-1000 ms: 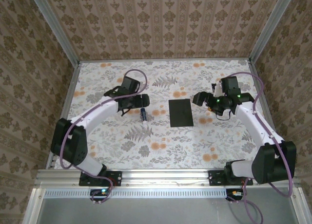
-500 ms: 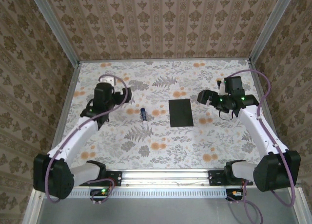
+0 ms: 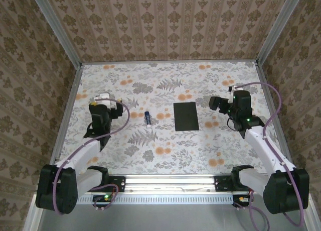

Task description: Place the letter into the envelope and seal it

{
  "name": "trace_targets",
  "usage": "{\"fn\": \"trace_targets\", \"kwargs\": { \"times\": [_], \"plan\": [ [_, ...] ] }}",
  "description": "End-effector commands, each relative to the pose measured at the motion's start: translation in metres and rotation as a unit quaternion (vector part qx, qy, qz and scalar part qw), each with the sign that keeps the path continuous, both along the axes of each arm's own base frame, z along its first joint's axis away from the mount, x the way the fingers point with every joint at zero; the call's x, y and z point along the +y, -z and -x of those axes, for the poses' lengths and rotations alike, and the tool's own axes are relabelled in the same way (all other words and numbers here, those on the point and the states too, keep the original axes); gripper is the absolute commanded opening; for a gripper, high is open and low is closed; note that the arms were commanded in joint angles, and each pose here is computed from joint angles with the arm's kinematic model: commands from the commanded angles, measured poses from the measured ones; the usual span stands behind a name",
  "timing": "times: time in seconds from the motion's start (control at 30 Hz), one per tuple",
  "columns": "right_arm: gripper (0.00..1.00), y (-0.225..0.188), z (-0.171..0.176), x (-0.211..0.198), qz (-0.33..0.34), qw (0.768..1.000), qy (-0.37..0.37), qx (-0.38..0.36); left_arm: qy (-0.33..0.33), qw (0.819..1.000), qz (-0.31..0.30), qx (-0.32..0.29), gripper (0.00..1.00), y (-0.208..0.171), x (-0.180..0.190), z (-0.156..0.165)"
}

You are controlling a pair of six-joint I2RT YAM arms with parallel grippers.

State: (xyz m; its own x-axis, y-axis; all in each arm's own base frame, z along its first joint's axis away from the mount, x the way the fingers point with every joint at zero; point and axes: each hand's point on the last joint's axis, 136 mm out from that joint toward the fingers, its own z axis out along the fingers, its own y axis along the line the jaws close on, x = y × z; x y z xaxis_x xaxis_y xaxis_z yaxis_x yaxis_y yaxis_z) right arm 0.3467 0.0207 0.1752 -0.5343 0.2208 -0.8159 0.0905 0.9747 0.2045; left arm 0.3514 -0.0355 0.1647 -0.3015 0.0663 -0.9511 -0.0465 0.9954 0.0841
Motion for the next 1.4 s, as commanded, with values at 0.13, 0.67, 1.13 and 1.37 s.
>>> {"fn": "trace_targets", "kwargs": {
  "times": [0.13,0.67,1.13,1.37],
  "plan": [
    [1.0,-0.002,-0.018,-0.026,0.12,0.99,0.013,-0.076,-0.012,0.997,-0.056,-0.051,1.0,-0.011,0.007,-0.017],
    [1.0,0.048,-0.032,-0.054,0.101,0.985,0.088,-0.105,0.031,0.998,-0.059,-0.002,1.0,0.021,0.01,-0.022],
    [1.0,0.076,-0.048,-0.041,0.104,0.987,0.042,-0.118,0.019,0.998,-0.057,-0.02,1.0,0.053,0.024,-0.038],
    [1.0,0.077,-0.049,-0.042,0.105,0.987,0.043,-0.113,0.014,0.999,-0.038,0.005,1.0,0.066,0.031,-0.046]
  ]
}}
